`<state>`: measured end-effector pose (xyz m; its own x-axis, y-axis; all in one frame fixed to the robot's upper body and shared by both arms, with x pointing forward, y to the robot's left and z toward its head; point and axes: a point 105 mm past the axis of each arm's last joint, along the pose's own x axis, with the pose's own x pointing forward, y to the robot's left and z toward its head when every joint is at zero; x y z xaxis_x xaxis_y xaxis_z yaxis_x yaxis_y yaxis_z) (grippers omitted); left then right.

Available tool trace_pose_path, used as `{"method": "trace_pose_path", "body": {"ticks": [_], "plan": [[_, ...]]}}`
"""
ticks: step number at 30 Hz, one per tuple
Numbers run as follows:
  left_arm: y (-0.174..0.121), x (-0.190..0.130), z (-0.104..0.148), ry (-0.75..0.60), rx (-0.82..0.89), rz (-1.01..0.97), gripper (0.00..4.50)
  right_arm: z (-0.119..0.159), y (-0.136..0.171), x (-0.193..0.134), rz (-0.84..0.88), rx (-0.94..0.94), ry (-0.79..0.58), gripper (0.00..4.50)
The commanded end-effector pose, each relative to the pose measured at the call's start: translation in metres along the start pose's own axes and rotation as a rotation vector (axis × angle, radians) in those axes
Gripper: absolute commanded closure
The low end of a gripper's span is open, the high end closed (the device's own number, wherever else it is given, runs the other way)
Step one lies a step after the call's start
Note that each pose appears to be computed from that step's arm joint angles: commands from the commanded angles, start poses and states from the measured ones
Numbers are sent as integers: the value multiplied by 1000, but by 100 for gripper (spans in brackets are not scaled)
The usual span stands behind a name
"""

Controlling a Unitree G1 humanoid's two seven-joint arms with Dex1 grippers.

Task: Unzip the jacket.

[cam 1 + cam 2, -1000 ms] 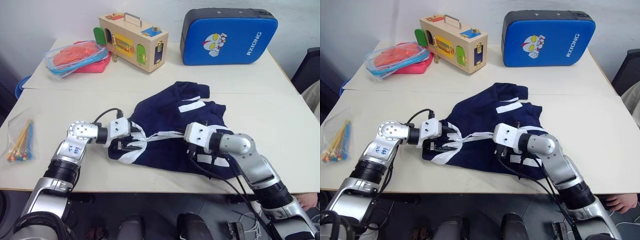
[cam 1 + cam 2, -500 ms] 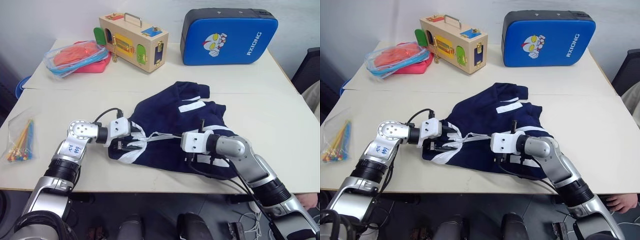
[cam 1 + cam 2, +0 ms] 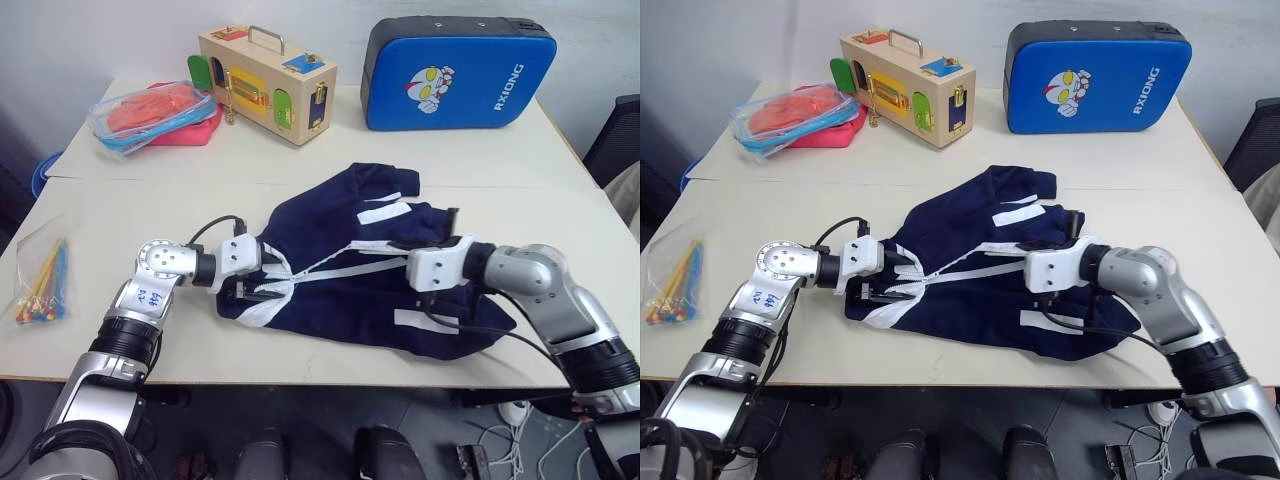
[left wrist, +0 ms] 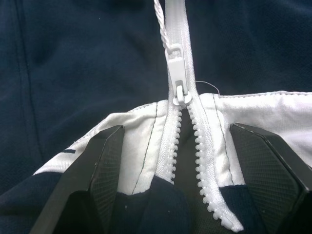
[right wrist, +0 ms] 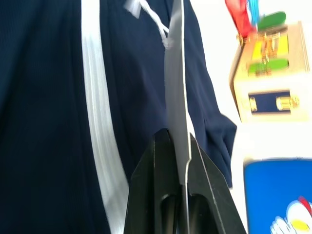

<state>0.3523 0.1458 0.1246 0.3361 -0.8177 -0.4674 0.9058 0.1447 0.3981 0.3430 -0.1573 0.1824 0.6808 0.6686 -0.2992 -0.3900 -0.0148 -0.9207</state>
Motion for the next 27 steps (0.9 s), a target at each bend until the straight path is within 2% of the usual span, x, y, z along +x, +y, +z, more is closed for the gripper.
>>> {"method": "trace_pose_path", "body": {"ticks": [1, 4, 18, 21, 27], "plan": [[-5, 4, -14, 51, -30, -4, 85, -14, -16, -21, -64, -14, 40, 449], [-5, 4, -14, 50, -30, -5, 85, -18, -17, -27, -72, 10, 51, 449], [-6, 4, -19, 54, -32, -5, 85, -97, -36, -97, -154, 44, 363, 449], [-6, 4, -19, 52, -32, -4, 85, -123, -30, -119, -158, 75, 474, 449], [-6, 3, -18, 52, -30, -2, 85, -156, -18, -149, -152, 98, 622, 449]]}}
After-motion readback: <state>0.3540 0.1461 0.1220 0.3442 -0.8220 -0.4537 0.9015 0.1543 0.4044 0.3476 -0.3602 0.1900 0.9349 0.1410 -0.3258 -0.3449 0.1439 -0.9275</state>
